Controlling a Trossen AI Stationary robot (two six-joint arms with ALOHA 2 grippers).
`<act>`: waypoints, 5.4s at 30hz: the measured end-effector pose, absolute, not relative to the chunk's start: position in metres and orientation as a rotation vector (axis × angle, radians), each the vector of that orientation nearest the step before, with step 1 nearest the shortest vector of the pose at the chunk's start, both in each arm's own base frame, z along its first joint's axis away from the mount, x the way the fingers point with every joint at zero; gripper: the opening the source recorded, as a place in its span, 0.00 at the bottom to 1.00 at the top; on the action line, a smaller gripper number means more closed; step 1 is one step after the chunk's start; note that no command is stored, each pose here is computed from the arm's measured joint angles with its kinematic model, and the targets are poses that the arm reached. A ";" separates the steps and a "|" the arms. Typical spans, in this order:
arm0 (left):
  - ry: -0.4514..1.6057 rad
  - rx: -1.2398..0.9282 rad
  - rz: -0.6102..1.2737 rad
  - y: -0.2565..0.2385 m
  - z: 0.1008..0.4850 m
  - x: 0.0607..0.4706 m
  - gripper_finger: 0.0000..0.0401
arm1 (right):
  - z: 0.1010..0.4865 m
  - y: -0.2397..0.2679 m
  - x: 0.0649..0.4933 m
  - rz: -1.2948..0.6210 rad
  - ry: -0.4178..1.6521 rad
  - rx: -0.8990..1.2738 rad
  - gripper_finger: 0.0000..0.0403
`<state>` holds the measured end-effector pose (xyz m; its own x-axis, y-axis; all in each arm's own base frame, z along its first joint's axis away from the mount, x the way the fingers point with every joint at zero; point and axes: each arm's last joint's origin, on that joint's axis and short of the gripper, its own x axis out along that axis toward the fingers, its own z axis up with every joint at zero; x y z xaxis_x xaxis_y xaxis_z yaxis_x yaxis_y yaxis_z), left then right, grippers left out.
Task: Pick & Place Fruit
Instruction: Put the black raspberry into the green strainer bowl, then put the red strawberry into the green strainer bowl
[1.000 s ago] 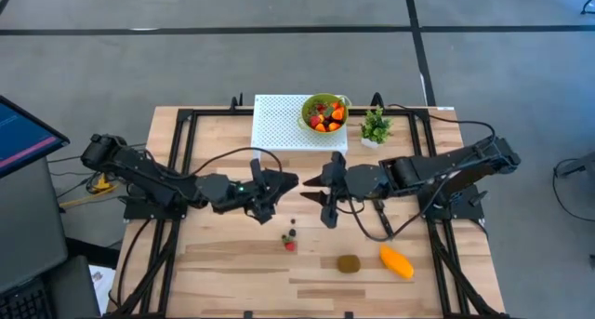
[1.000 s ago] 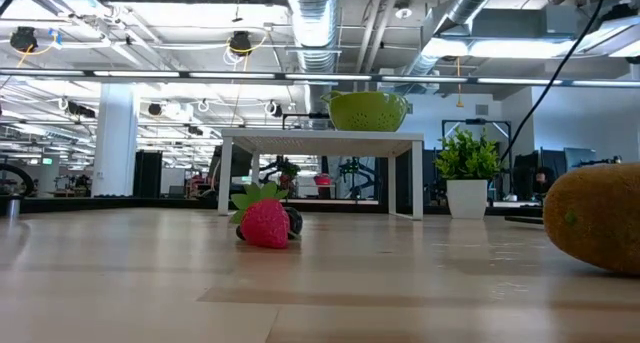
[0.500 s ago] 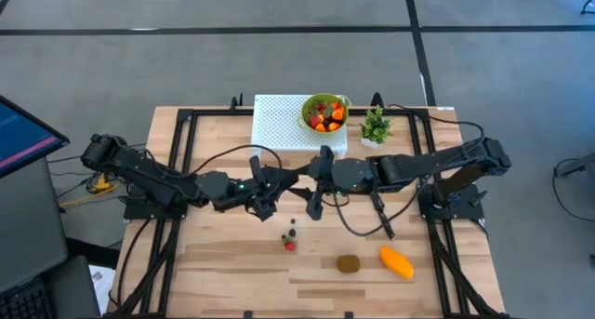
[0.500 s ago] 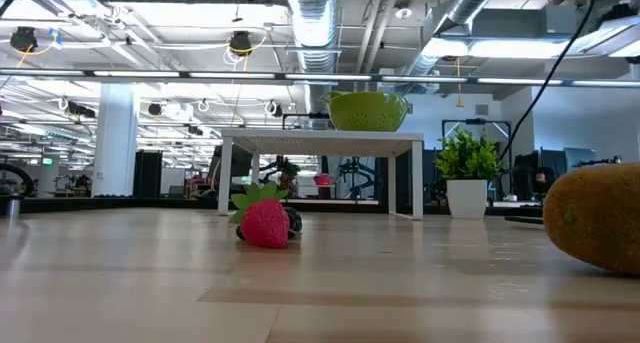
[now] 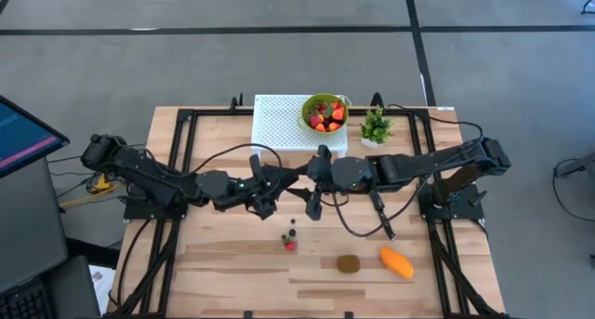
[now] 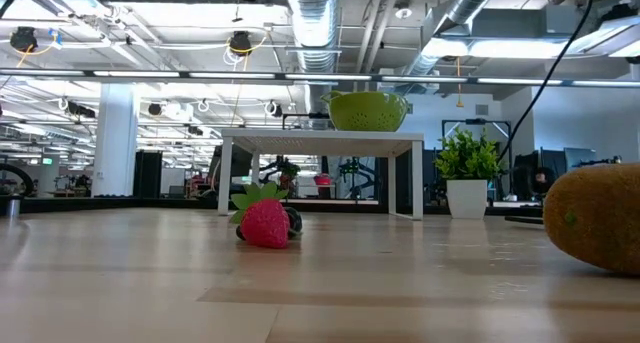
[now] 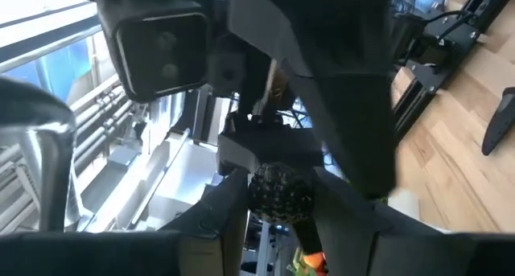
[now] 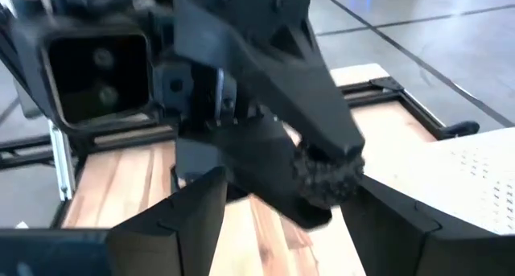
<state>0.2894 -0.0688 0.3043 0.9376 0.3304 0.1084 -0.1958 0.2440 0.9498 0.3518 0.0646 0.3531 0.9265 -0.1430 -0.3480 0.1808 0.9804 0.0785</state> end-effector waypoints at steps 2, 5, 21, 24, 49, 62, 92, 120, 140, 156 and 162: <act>0.124 1.276 0.361 -0.069 0.304 0.289 0.30 | 0.352 0.064 0.351 -0.166 0.357 0.102 0.57; 0.124 1.276 0.361 -0.069 0.304 0.289 0.30 | 0.355 0.064 0.350 -0.165 0.345 0.106 0.57; 0.126 1.275 0.362 -0.069 0.304 0.289 0.31 | 0.359 0.062 0.352 -0.166 0.302 0.102 0.51; 0.125 1.274 0.362 -0.069 0.304 0.289 0.30 | 0.359 0.061 0.352 -0.167 0.301 0.102 0.43; 0.091 1.118 0.363 -0.065 0.304 0.291 0.52 | 0.358 0.059 0.352 -0.175 0.312 0.111 0.24; 0.120 0.993 0.451 -0.060 0.304 0.290 0.65 | 0.357 0.020 0.345 -0.292 0.400 0.106 0.25; 0.067 0.662 0.500 -0.058 0.304 0.289 0.60 | 0.338 -0.142 0.303 -0.711 0.603 0.250 0.27; 0.068 0.671 0.499 -0.059 0.304 0.289 0.59 | 0.338 -0.141 0.303 -0.709 0.603 0.249 0.43; 0.235 0.464 0.187 -0.066 0.273 0.291 0.59 | 0.333 -0.049 0.323 -0.444 0.696 0.251 0.47; 0.516 0.367 -0.345 -0.087 0.237 0.279 0.59 | 0.328 0.066 0.310 -0.412 0.725 0.151 0.31; 0.658 0.397 -0.432 -0.111 0.195 0.288 0.59 | 0.329 0.069 0.309 -0.436 0.706 0.134 0.31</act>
